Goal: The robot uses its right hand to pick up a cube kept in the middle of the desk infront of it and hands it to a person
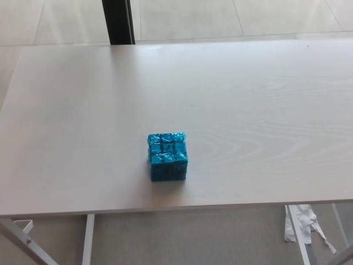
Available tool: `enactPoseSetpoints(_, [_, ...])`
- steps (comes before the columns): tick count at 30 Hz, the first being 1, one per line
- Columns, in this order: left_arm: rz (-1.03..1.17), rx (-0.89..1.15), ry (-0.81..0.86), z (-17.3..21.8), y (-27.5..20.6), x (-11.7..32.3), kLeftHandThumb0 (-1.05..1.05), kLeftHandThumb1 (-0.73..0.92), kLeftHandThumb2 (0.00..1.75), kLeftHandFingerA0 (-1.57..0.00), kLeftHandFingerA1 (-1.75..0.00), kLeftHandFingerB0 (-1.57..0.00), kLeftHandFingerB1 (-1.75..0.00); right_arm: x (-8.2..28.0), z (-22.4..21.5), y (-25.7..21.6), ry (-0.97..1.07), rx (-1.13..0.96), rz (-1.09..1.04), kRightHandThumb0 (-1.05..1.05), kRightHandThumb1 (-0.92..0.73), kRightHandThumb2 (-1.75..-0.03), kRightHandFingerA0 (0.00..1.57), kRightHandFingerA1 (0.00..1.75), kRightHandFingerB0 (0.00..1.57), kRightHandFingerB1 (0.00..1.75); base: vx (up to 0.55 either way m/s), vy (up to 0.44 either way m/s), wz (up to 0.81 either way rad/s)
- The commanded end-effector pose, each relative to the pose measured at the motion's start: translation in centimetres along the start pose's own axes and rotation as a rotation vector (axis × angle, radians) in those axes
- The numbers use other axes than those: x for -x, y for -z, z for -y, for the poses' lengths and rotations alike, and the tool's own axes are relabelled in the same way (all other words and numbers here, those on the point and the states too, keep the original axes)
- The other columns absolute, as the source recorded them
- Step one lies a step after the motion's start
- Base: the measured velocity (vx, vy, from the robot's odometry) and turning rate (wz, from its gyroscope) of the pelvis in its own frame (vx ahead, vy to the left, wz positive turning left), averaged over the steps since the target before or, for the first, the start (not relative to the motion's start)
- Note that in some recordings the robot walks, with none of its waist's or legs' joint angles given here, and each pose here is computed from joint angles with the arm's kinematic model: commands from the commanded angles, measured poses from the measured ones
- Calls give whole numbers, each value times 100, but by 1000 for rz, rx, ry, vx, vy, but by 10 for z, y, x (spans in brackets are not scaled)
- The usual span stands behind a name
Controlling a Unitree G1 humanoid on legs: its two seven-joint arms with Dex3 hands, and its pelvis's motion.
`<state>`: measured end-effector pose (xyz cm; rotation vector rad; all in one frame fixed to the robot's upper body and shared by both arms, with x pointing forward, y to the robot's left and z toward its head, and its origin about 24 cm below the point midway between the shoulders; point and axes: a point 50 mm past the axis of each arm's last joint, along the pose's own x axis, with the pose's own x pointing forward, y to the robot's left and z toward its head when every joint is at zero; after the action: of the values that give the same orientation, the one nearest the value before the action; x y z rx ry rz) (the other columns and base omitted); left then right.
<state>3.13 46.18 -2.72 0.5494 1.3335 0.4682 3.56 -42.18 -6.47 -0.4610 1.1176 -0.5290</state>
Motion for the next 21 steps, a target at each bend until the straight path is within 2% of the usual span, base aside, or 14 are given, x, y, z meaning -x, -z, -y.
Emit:
enactPoseSetpoints(1, [-14,66,48,-1,3,1,-78,92,84,-30,-36,-24,-33,1,8,-1,2,-32,31,-41,-70,-61,75,56,68,48,0,0,0])
enactPoseSetpoints(3, [-13,66,49,-1,2,0,-78,92,84,-30,-36,-24,-33,1,8,0,2,-34,31,-41,-70,-61,75,56,68,48,0,0,0])
enactPoseSetpoints(4, [-11,-13,28,-1,1,0,-54,73,62,-57,-53,-57,-43,7,17,2,-20,-105,100,-54,-59,-59,39,57,32,32,0,0,0])
enactPoseSetpoints(5, [-11,-21,25,-2,0,0,-54,73,62,-57,-53,-57,-43,7,20,0,5,-148,111,-50,-62,-59,66,67,32,32,0,0,0])
enactPoseSetpoints(8, [-9,-24,21,-3,-2,0,-54,73,62,-57,-53,-57,-43,7,19,0,11,-170,112,-50,-62,-59,66,67,32,32,0,0,0])
enactPoseSetpoints(10, [40,70,0,1,-1,-1,-57,71,61,-60,-55,-56,-45,10,34,-3,117,-311,165,-60,-46,-85,78,83,34,50,0,0,0])
enactPoseSetpoints(12, [50,183,-53,1,0,-1,-60,75,62,-48,-57,-47,-45,13,40,-3,158,-293,170,-62,-49,-87,66,75,32,48,0,0,0])
enactPoseSetpoints(13, [65,197,-59,1,0,-1,-64,75,62,-53,-59,-53,-46,14,41,-1,169,-298,171,-62,-60,-59,65,68,39,35,0,0,0])
enactPoseSetpoints(14, [101,321,-87,-2,-2,-1,-63,73,62,-60,-65,-53,-45,17,47,1,222,-337,183,-59,-46,-89,81,90,33,51,0,0,0])
enactPoseSetpoints(15, [125,389,-99,-2,-3,-1,-64,75,62,-64,-60,-51,-41,19,53,-5,278,-392,228,-61,-59,-60,92,130,47,38,0,0,0])
enactPoseSetpoints(17, [140,446,-118,-1,-4,-1,-64,74,62,-73,-60,-58,-43,20,61,-14,352,-530,280,-58,-55,-57,102,127,52,39,0,0,0])
enactPoseSetpoints(18, [145,452,-120,0,-4,-1,-63,73,63,-72,-61,-55,-42,21,65,-23,364,-561,319,-58,-54,-59,107,147,49,40,0,0,0])
enactPoseSetpoints(20, [131,426,-124,1,-3,-2,-61,73,62,-68,-65,-56,-47,41,86,-71,463,-623,589,-60,-57,-59,97,134,51,38,0,0,0])
enactPoseSetpoints(21, [130,415,-123,2,-3,-2,-62,72,61,-71,-66,-57,-47,47,90,-82,466,-625,659,-64,-59,-58,82,92,49,36,0,0,0])
